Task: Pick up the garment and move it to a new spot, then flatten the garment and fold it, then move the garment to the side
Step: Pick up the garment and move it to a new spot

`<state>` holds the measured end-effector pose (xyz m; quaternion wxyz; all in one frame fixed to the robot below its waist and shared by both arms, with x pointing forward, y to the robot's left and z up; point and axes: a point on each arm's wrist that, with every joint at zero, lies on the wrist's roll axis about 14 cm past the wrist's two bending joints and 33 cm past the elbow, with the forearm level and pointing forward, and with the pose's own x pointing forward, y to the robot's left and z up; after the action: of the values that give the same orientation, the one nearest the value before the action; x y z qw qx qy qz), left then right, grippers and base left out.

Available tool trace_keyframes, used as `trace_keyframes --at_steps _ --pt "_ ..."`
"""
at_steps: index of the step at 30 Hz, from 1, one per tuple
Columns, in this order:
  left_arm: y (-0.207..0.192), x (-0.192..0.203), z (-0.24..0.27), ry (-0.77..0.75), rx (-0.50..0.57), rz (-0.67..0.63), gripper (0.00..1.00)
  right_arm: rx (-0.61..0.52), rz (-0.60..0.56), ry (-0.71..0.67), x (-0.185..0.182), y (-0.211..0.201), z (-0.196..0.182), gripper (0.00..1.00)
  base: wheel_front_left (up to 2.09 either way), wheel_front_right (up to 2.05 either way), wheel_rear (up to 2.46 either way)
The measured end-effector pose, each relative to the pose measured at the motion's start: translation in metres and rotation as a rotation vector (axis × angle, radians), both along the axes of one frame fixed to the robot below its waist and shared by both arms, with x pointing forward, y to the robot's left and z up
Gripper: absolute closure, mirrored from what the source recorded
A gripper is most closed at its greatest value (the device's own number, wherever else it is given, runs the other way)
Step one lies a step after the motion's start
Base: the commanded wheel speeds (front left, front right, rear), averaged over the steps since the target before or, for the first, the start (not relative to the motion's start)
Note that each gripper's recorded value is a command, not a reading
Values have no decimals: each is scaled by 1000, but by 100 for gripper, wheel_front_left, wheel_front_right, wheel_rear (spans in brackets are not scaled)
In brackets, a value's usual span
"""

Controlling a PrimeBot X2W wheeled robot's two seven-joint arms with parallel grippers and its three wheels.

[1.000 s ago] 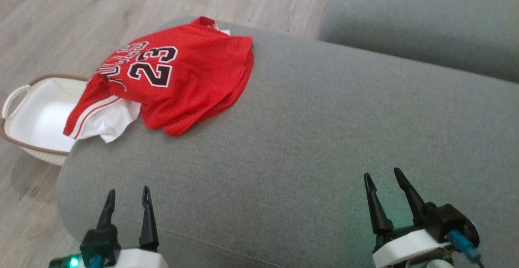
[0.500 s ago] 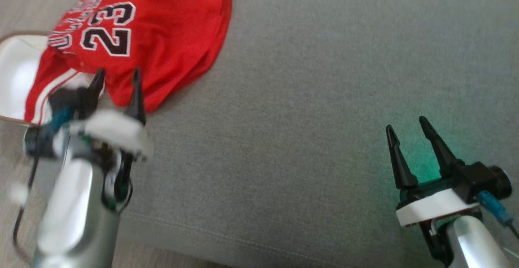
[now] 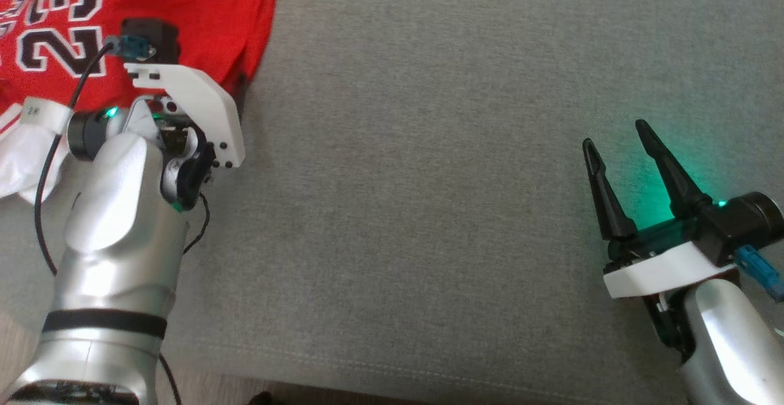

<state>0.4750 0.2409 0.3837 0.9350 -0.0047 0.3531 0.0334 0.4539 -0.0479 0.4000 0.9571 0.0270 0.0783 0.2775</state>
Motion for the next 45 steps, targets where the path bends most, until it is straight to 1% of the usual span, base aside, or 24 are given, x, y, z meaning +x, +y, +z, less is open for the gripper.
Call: trace_keyframes --at_steps 1,2,6,11,13,18,23,27,30,32,33,34,36,41,45 --pt "-2 1 -6 21 4 -12 64 -3 -9 7 0 -4 -3 0 0 0 0" --pt "-5 3 -11 36 3 -21 100 -8 -16 12 0 -8 -5 0 0 0 0" --pt "-8 11 -14 39 5 -30 100 -19 -39 18 -1 -17 -6 0 0 0 0" --pt "-2 30 21 -81 22 -35 100 4 -64 -1 -3 -18 7 0 0 0 0" --pt "2 41 47 -160 34 -36 100 10 -69 -10 -5 -17 13 0 0 0 0" --pt "1 63 133 -386 61 -75 100 35 -90 -41 -10 -15 32 0 0 0 0" --pt "-7 59 214 -569 94 -127 100 58 -107 -48 -27 -12 45 0 0 0 0" --pt "-25 48 278 -708 112 -189 100 74 -126 -74 -35 -13 59 0 0 0 0" --pt "-45 38 321 -804 120 -247 100 85 -149 -93 -40 -17 69 0 0 0 0" --pt "-64 31 350 -872 105 -299 100 86 -171 -92 -46 -24 70 0 0 0 0" --pt "-75 28 364 -900 100 -335 100 85 -184 -91 -48 -28 70 0 0 0 0" --pt "-99 19 389 -959 85 -401 100 84 -210 -93 -53 -36 71 0 0 0 0" --pt "-121 11 410 -1005 56 -457 100 85 -235 -95 -56 -43 73 0 0 0 0" --pt "-184 -5 428 -1040 -69 -622 100 91 -297 -107 -66 -61 79 0 0 0 0" --pt "-237 -11 418 -982 -188 -754 100 99 -355 -118 -75 -78 84 0 0 0 0"
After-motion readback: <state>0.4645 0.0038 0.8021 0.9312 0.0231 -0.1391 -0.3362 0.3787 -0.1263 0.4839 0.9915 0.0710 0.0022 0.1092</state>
